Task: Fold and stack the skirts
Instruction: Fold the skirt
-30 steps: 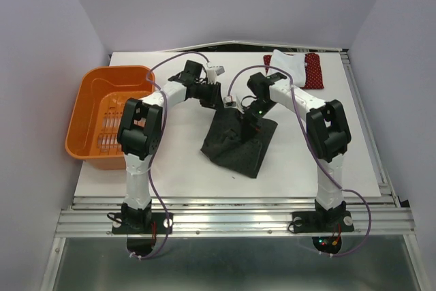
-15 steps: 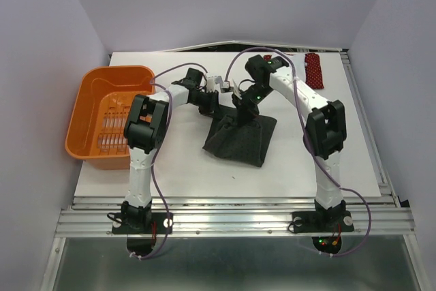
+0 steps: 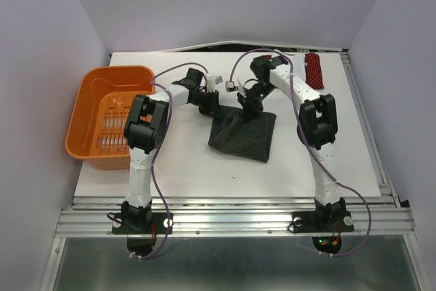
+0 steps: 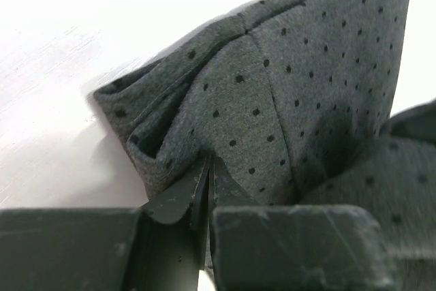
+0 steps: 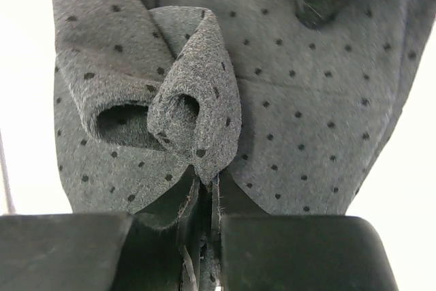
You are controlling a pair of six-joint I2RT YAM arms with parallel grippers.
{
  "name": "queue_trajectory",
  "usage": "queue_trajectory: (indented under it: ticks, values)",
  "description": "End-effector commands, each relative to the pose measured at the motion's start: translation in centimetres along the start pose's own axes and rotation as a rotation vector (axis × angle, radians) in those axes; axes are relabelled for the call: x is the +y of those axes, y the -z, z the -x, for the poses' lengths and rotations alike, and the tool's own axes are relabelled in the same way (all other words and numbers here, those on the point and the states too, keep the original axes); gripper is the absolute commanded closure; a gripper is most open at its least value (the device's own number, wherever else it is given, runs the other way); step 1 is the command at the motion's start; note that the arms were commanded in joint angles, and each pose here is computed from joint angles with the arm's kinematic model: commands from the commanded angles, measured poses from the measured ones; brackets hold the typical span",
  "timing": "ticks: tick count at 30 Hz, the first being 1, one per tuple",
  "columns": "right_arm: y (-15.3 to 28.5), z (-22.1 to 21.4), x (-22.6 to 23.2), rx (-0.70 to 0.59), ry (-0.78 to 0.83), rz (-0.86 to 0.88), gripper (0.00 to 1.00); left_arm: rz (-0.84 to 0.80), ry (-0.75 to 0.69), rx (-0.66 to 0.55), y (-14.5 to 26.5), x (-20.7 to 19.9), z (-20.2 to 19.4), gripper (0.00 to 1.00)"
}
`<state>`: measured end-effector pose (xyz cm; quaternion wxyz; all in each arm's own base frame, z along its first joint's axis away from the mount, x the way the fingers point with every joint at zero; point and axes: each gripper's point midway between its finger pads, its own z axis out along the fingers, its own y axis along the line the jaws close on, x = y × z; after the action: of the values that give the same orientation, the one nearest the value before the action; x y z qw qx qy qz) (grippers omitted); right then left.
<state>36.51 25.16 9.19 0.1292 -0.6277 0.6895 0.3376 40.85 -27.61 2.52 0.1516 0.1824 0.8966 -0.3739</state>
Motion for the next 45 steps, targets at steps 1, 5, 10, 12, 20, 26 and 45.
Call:
queue_trajectory:
  ticks: [1,5,10,12,20,26,45]
  values:
    - [1.1,-0.4,-1.4,0.015,0.049,-0.029,0.99,0.118,0.003,0.067,0.0,2.9,-2.5,0.87]
    - [1.1,-1.4,-3.0,0.022,0.033,-0.044,0.99,0.126,-0.003,0.067,0.2,3.0,-2.4,0.87]
    - [1.8,-1.0,-4.0,0.011,0.068,-0.074,0.99,0.133,-0.002,0.075,0.1,3.1,-2.7,0.88]
    - [1.8,-0.9,-4.4,0.012,0.08,-0.082,0.99,0.139,0.002,0.081,0.0,3.3,-2.7,0.89]
    - [3.0,0.9,-5.8,-0.012,0.135,-0.138,0.99,0.151,-0.01,0.106,-0.2,3.9,-3.4,0.91]
    - [4.0,2.0,-7.1,-0.02,0.167,-0.213,0.99,0.155,-0.019,0.111,-0.3,4.1,-3.4,0.92]
    - [0.6,1.1,-13.9,-0.016,0.152,-0.418,0.77,0.155,-0.017,0.121,-0.6,4.3,-3.7,0.92]
